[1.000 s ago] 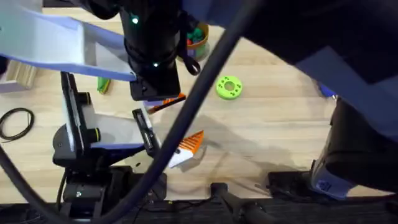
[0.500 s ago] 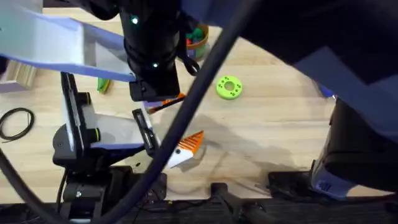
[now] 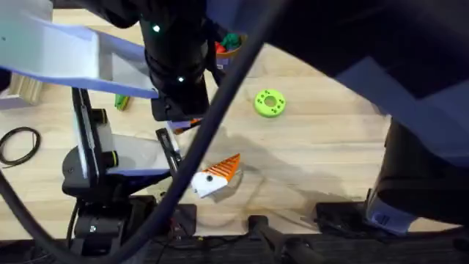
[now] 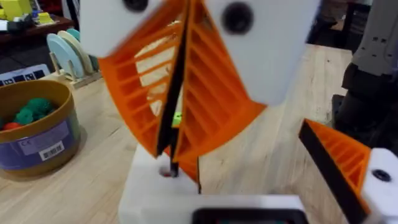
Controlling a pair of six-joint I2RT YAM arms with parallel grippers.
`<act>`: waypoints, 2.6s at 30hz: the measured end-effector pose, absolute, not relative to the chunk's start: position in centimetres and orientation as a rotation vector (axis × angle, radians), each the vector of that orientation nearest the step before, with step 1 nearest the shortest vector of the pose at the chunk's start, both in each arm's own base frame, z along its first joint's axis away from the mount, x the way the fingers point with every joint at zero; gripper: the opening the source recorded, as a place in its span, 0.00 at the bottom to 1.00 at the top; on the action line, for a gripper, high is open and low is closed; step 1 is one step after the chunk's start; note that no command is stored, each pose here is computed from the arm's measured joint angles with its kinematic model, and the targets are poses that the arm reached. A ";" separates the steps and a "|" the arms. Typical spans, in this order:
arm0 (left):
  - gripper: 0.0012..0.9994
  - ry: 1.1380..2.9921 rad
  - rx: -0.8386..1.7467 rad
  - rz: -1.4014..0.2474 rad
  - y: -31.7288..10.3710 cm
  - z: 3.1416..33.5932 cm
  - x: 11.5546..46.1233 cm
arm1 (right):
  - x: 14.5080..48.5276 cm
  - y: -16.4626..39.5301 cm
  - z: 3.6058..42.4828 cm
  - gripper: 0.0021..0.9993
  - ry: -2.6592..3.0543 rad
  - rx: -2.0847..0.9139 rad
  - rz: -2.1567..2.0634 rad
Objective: Pick up the gripper from the table and insert it into the empty holder that is missing its gripper. Then pick up a screw, insert it into the mounting hole, and use the screwdriver to tighten it. Finally, clean up the table by picking up the vegetable and placing it into the bucket.
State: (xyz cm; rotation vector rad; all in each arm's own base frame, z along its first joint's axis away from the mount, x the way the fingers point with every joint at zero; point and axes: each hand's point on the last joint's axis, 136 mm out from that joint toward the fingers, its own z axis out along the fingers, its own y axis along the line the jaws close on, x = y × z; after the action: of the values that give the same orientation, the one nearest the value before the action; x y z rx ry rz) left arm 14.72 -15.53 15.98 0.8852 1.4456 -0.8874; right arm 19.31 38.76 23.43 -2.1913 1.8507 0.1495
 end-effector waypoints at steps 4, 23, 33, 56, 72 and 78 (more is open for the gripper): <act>0.99 1.446 0.885 -0.888 -15.5 16.0 14.7 | 19.4 38.8 23.4 0.00 1.850 -2.190 0.144; 0.99 1.445 0.885 -0.887 -15.5 16.0 14.7 | 19.4 38.6 24.0 0.00 1.841 -2.177 0.144; 0.99 1.445 0.885 -0.887 -15.5 16.0 14.7 | 19.3 38.1 25.2 0.00 1.827 -2.155 0.150; 0.99 1.445 0.885 -0.887 -15.5 16.0 14.7 | 19.6 37.9 25.1 0.00 1.839 -2.152 0.147; 0.99 1.445 0.886 -0.887 -15.5 16.0 14.7 | 19.8 38.3 24.7 0.00 1.836 -2.147 0.149; 0.99 1.445 0.886 -0.887 -15.5 16.0 14.7 | 19.8 38.4 24.4 0.00 1.840 -2.150 0.147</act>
State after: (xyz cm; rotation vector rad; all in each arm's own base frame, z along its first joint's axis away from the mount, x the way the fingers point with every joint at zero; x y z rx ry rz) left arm 14.72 -15.53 15.99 0.8856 1.4450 -0.8869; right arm 19.82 38.40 24.43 -2.1497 1.8396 0.1475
